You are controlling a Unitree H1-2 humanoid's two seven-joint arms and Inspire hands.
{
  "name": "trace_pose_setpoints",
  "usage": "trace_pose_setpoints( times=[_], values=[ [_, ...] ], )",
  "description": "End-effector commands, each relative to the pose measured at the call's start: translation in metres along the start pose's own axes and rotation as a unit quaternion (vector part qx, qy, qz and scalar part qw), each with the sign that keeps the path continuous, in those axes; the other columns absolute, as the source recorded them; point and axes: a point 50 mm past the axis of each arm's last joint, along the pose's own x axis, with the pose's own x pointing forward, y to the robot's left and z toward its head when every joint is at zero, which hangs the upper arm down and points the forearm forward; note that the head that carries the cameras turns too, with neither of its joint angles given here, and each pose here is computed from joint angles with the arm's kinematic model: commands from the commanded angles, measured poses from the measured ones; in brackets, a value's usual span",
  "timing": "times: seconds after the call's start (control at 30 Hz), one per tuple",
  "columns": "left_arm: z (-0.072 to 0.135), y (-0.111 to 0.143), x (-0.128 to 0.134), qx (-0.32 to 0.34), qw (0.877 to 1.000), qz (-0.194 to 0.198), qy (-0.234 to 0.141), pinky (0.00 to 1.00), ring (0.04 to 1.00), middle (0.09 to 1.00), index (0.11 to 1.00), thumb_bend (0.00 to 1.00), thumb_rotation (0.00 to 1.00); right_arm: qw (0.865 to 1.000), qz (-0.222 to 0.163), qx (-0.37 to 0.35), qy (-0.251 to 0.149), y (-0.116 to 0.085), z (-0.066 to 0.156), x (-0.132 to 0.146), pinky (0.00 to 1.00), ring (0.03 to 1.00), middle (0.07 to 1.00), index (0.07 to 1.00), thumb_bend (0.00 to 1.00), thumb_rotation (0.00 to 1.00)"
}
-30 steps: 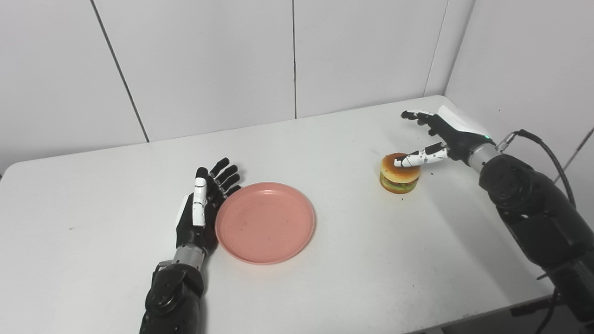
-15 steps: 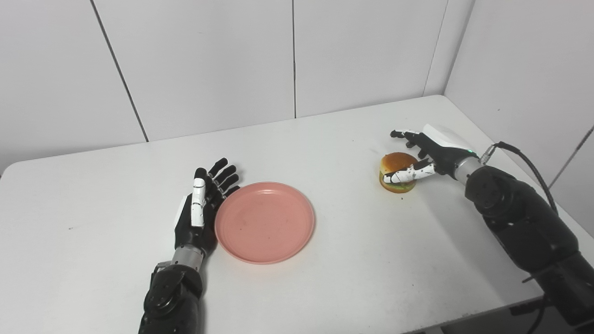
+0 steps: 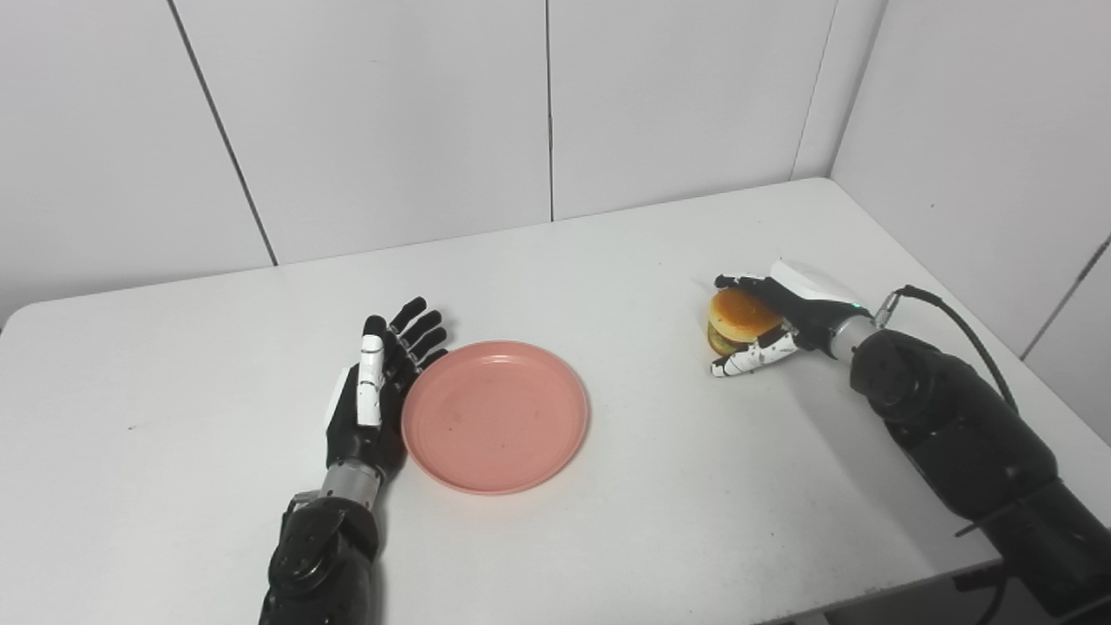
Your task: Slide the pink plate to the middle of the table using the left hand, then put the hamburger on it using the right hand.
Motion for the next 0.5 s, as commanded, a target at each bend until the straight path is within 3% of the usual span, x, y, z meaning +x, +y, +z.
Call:
trace_pose_setpoints(
  times=[0.0, 0.03, 0.07, 0.1, 0.13, 0.2, 0.37, 0.47],
  values=[
    [-0.0139, 0.004, -0.0093, -0.008, 0.999, 0.007, 0.03, 0.84, 0.866, 0.855, 0.834, 0.64, 0.99, 0.999, -0.04, -0.023, -0.018, -0.0219, 0.0107, 0.0021, 0.75, 0.851, 0.872, 0.842, 0.86, 0.18],
    [-0.0139, 0.0039, -0.0092, -0.007, 0.999, 0.007, 0.031, 0.84, 0.867, 0.856, 0.836, 0.64, 1.0, 0.998, -0.045, -0.027, -0.018, -0.0211, 0.0115, 0.0017, 0.74, 0.84, 0.86, 0.831, 0.83, 0.14],
    [-0.0139, 0.004, -0.0092, -0.006, 0.999, 0.007, 0.031, 0.84, 0.867, 0.856, 0.836, 0.64, 1.0, 0.998, -0.049, -0.031, -0.019, -0.0206, 0.0124, 0.0013, 0.67, 0.774, 0.808, 0.801, 0.77, 0.09],
    [-0.0138, 0.0039, -0.0091, -0.006, 0.999, 0.007, 0.031, 0.84, 0.87, 0.857, 0.836, 0.64, 1.0, 0.998, -0.053, -0.032, -0.022, -0.0204, 0.0128, 0.0011, 0.53, 0.64, 0.717, 0.768, 0.7, 0.04],
    [-0.0136, 0.0038, -0.0091, -0.006, 0.999, 0.007, 0.031, 0.84, 0.871, 0.858, 0.837, 0.64, 1.0, 0.997, -0.058, -0.032, -0.026, -0.0204, 0.0128, 0.0011, 0.5, 0.612, 0.699, 0.762, 0.69, 0.03],
    [-0.0134, 0.0038, -0.0091, -0.004, 1.0, 0.007, 0.029, 0.85, 0.872, 0.858, 0.836, 0.64, 0.99, 0.997, -0.065, -0.032, -0.033, -0.0207, 0.013, 0.0014, 0.36, 0.468, 0.532, 0.724, 0.58, 0.01],
    [-0.0127, 0.0034, -0.0091, 0.003, 1.0, 0.006, 0.028, 0.85, 0.866, 0.854, 0.832, 0.64, 1.0, 0.995, -0.085, -0.028, -0.046, -0.0213, 0.0129, 0.001, 0.29, 0.377, 0.482, 0.617, 0.55, 0.0],
    [-0.0129, 0.0028, -0.0087, -0.003, 1.0, 0.009, 0.029, 0.83, 0.861, 0.85, 0.83, 0.64, 1.0, 0.994, -0.095, -0.02, -0.05, -0.0212, 0.0132, 0.001, 0.3, 0.382, 0.482, 0.589, 0.55, 0.0]
  ],
)
